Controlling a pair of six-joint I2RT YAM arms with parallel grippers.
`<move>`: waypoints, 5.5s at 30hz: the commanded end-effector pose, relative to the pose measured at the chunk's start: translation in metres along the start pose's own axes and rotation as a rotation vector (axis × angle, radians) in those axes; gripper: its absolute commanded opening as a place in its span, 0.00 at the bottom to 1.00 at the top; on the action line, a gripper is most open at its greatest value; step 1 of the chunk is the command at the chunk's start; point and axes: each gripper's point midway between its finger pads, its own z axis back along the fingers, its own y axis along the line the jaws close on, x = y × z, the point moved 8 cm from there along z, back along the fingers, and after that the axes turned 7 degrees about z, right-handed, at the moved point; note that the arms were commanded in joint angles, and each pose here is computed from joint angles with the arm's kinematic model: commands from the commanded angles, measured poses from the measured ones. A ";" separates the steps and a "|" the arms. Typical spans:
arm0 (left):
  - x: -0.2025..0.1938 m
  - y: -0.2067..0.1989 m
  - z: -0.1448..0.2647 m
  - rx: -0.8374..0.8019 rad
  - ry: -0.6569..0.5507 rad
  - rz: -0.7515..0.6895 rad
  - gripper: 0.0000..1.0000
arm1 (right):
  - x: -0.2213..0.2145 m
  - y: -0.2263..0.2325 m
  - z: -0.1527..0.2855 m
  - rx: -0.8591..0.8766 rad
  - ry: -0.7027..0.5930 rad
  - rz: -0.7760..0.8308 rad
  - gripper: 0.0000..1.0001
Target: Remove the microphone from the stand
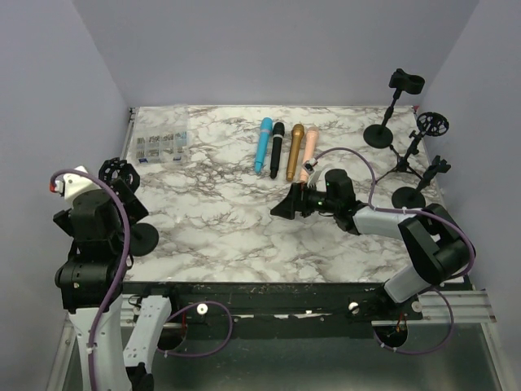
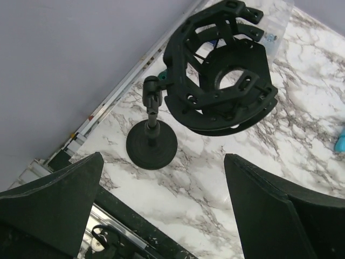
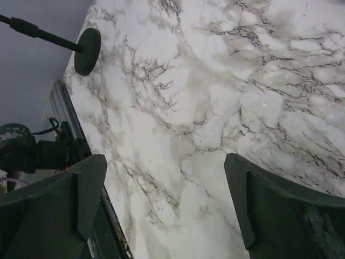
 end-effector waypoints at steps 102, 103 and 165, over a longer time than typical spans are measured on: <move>-0.148 0.054 -0.108 0.497 0.218 0.792 0.83 | -0.011 -0.003 -0.005 0.023 0.015 -0.063 1.00; -0.149 0.055 -0.106 0.511 0.224 0.799 0.83 | -0.011 -0.004 -0.005 0.023 0.015 -0.064 1.00; 0.032 0.005 -0.009 0.092 -0.192 0.494 0.99 | -0.015 0.048 -0.048 0.165 0.021 0.152 1.00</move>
